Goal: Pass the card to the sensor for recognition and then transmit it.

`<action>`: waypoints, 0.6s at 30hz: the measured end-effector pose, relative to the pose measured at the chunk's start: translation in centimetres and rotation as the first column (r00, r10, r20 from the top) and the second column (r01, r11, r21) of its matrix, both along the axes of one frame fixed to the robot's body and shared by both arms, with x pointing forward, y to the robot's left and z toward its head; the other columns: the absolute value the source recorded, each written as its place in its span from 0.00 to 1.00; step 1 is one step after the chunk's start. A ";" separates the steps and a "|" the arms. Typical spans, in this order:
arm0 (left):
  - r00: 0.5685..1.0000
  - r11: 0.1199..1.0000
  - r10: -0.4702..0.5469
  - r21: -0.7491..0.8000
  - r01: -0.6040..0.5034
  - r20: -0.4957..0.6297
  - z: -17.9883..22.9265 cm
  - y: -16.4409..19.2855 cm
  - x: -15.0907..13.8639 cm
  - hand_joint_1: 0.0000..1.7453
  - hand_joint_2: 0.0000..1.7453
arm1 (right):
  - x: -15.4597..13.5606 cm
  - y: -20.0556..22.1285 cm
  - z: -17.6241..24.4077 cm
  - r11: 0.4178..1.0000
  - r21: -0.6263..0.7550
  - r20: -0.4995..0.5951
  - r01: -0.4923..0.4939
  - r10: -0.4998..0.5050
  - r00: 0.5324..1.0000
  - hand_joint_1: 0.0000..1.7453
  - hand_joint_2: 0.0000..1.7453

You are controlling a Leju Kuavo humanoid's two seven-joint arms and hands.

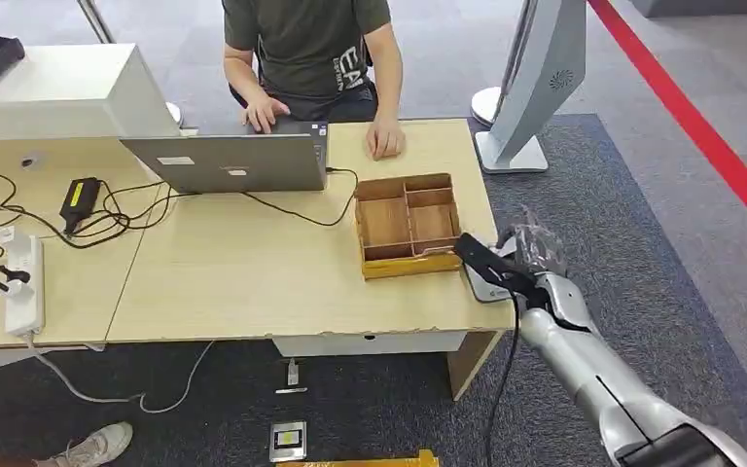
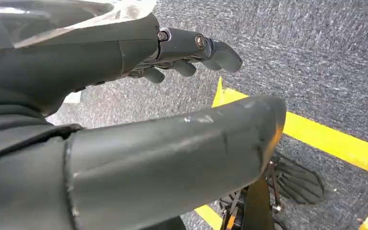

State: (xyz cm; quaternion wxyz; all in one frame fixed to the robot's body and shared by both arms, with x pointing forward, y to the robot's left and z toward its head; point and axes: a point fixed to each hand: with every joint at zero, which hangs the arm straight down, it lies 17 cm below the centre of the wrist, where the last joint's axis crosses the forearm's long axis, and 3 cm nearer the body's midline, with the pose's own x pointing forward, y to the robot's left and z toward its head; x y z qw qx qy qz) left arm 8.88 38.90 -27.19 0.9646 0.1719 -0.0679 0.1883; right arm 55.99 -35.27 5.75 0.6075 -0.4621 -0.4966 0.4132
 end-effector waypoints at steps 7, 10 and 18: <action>1.000 1.000 0.011 0.010 -0.011 -0.005 0.0 0.2 -0.1 0.00 0.00 | -0.7 0.3 -1.3 1.000 0.022 -0.026 0.003 -0.003 1.000 1.00 1.00; 1.000 1.000 0.014 0.016 -0.014 -0.007 0.1 0.3 -0.2 0.00 0.00 | -1.0 0.5 -1.9 0.999 0.035 -0.039 0.008 -0.007 0.999 1.00 1.00; 1.000 1.000 0.014 0.025 -0.014 -0.010 0.1 0.4 -0.2 0.00 0.00 | -2.0 0.9 -3.8 0.997 0.070 -0.086 0.013 -0.007 0.996 1.00 1.00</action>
